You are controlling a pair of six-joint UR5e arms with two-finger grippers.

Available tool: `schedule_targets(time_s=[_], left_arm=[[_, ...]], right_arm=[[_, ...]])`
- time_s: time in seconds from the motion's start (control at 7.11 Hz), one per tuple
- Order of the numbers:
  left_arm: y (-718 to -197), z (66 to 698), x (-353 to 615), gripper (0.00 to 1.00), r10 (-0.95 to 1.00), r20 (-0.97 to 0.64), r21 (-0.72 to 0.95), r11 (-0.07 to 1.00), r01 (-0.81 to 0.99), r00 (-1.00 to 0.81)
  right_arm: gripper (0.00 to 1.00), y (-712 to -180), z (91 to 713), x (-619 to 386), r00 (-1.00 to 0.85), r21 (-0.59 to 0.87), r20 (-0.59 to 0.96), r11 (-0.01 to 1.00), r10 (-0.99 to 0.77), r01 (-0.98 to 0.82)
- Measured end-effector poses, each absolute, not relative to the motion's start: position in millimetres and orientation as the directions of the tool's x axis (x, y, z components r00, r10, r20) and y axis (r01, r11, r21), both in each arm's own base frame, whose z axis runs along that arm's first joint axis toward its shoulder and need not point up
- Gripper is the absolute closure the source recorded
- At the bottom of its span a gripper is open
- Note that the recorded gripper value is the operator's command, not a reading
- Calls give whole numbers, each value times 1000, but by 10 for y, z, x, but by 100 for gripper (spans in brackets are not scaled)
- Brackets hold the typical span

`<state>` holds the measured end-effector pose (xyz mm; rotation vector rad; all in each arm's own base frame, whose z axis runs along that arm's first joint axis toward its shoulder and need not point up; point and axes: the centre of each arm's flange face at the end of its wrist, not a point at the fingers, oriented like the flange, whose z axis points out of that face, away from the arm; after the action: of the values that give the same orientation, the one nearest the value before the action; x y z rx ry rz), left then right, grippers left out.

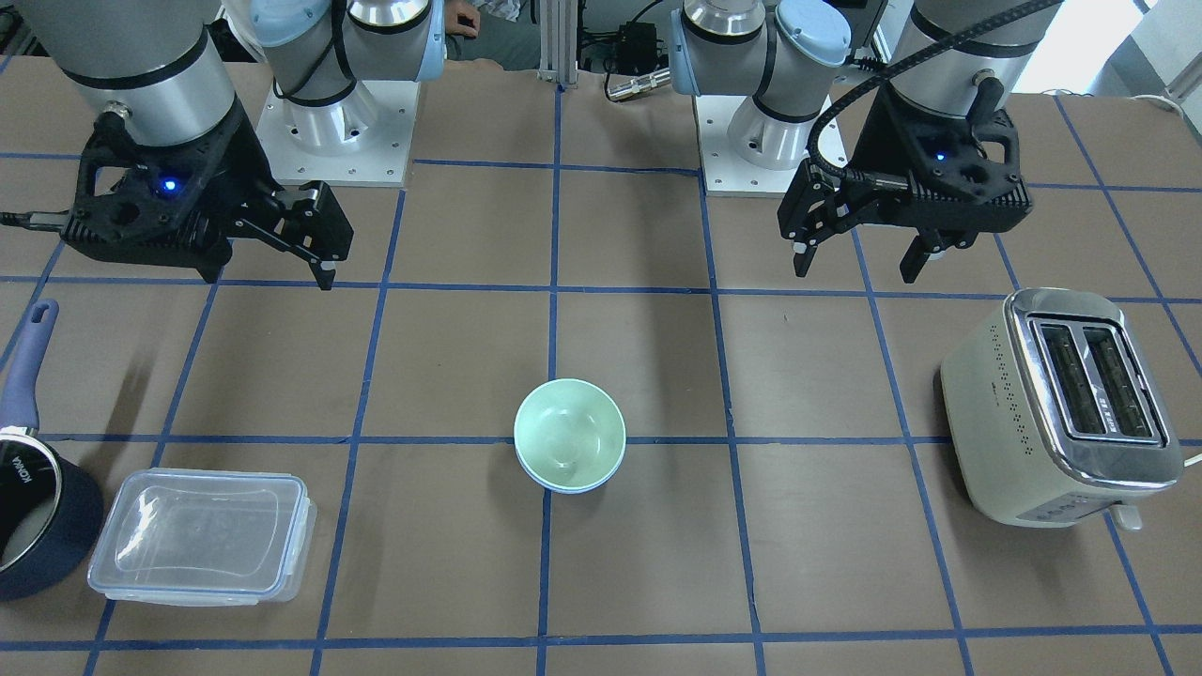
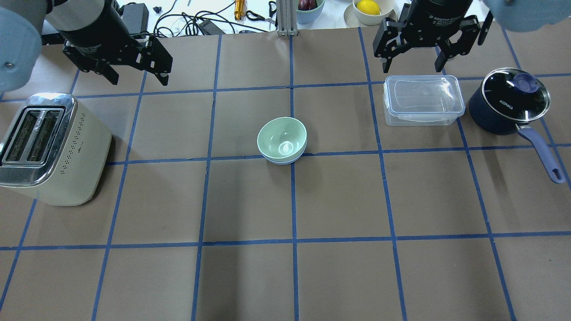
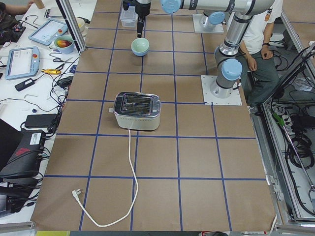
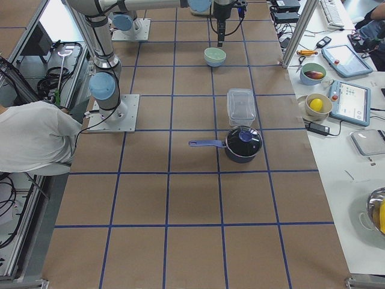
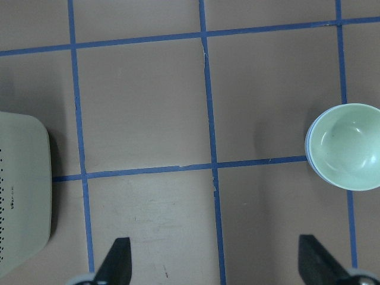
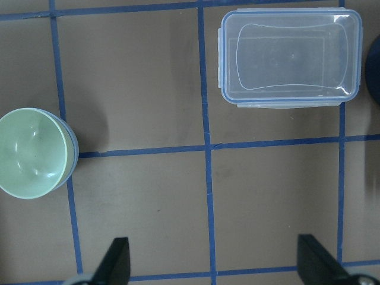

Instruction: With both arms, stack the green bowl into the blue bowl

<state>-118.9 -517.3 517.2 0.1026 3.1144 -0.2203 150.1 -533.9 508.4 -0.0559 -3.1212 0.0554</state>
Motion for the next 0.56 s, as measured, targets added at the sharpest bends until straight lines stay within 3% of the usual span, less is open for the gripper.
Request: schedule_targets(time_s=[0.56], left_arm=[[-5174, 5165, -1190, 0, 64, -22, -139, 988, 67, -998]], right_arm=[[0, -5234, 5060, 1478, -999, -64, 25, 998, -25, -27]])
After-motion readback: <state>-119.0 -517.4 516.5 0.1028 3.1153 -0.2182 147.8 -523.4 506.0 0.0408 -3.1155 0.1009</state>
